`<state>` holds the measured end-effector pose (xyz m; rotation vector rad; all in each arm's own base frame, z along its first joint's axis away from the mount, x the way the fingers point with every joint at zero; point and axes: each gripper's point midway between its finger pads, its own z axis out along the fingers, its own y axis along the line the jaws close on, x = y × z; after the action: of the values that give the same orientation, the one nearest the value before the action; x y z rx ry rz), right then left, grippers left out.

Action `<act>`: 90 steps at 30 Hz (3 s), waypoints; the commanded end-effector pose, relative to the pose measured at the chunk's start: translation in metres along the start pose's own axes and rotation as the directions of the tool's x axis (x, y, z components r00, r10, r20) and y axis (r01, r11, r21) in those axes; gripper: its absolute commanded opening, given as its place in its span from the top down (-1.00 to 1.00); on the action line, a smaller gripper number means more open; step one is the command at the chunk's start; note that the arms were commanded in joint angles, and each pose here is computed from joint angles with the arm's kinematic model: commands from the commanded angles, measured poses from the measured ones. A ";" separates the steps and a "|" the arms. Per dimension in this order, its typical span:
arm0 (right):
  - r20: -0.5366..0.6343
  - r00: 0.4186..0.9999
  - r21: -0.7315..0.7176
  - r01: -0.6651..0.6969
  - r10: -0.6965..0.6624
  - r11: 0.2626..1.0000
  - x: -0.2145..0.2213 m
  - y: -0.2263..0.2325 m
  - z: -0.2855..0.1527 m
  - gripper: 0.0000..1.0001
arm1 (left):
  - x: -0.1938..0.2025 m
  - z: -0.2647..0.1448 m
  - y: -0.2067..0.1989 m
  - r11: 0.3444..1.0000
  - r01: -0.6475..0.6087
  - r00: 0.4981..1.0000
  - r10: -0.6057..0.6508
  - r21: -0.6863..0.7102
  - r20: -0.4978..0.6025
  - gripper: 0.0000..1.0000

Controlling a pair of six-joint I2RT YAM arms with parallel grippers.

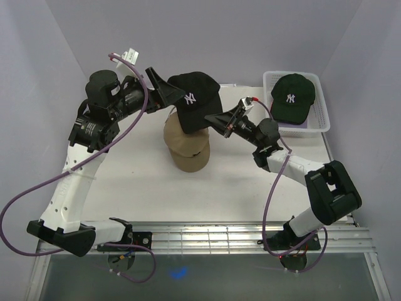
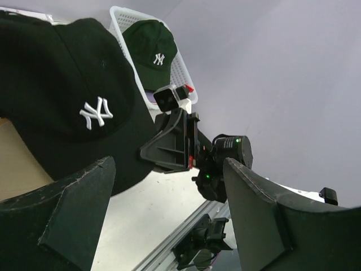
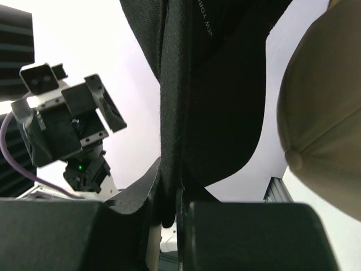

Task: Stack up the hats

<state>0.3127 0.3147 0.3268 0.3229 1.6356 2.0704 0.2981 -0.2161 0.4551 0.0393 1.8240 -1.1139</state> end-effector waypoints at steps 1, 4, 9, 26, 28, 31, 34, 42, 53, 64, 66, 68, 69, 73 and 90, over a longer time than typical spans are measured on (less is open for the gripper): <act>0.021 0.998 -0.199 0.068 -0.066 0.978 0.018 0.052 -0.009 0.84 | 0.002 -0.004 -0.002 1.000 0.006 1.000 -0.006 0.004 -0.008 -0.75; 0.007 1.000 -0.222 0.027 -0.026 0.975 0.031 0.046 -0.013 0.84 | 0.006 0.000 0.003 1.000 0.008 1.000 -0.008 -0.009 -0.018 -0.75; 0.013 0.999 -0.219 -0.029 0.032 0.975 0.045 0.032 -0.025 0.84 | 0.011 0.005 0.012 1.000 0.005 1.000 -0.006 -0.029 -0.030 -0.75; -0.011 0.992 -0.283 -0.121 0.123 0.951 0.077 0.023 -0.042 0.84 | 0.028 0.016 0.037 0.997 0.005 0.998 -0.010 -0.074 -0.066 -0.75; -0.017 0.992 -0.295 -0.125 0.126 0.947 0.082 0.025 -0.044 0.84 | 0.032 0.017 0.041 0.997 0.005 0.997 -0.011 -0.083 -0.072 -0.75; -0.008 0.991 -0.298 -0.128 0.131 0.946 0.083 0.023 -0.048 0.84 | 0.035 0.019 0.046 0.996 0.008 0.997 -0.015 -0.092 -0.079 -0.75; -0.015 0.991 -0.305 -0.131 0.133 0.943 0.085 0.021 -0.050 0.84 | 0.039 0.021 0.052 0.994 0.003 0.996 -0.013 -0.109 -0.086 -0.75; -0.014 0.984 -0.308 -0.173 0.178 0.935 0.092 0.003 -0.059 0.84 | 0.051 0.030 0.074 0.987 -0.012 0.993 -0.006 -0.159 -0.115 -0.75; 0.030 0.979 -0.179 -0.194 0.202 0.965 0.095 -0.044 -0.070 0.84 | 0.070 0.041 0.108 0.969 -0.036 0.986 -0.005 -0.243 -0.169 -0.74; 0.046 0.973 -0.010 -0.228 0.228 0.974 0.101 -0.092 -0.071 0.56 | 0.099 0.044 0.138 0.953 -0.045 0.973 -0.026 -0.300 -0.229 -0.74; 0.054 0.972 0.037 -0.232 0.230 0.972 0.102 -0.103 -0.072 0.52 | 0.102 0.044 0.142 0.951 -0.048 0.972 -0.026 -0.306 -0.235 -0.74; 0.055 0.971 0.056 -0.236 0.234 0.970 0.103 -0.108 -0.072 0.50 | 0.106 0.043 0.146 0.947 -0.051 0.970 -0.028 -0.317 -0.240 -0.74; 0.055 0.970 0.071 -0.242 0.239 0.968 0.103 -0.113 -0.072 0.50 | 0.106 0.043 0.147 0.946 -0.053 0.970 -0.027 -0.319 -0.241 -0.74; 0.061 0.966 0.119 -0.257 0.252 0.959 0.105 -0.127 -0.073 0.53 | 0.107 0.043 0.149 0.944 -0.063 0.970 -0.019 -0.325 -0.243 -0.74; 0.075 0.969 0.409 -0.247 0.237 0.879 0.113 -0.194 -0.085 0.27 | 0.106 0.042 0.151 0.940 -0.078 0.970 -0.006 -0.332 -0.245 -0.74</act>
<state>0.2217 0.3329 0.1284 0.7397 2.0108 1.9475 0.3408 -0.2035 0.2676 -0.0056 2.2218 -0.7971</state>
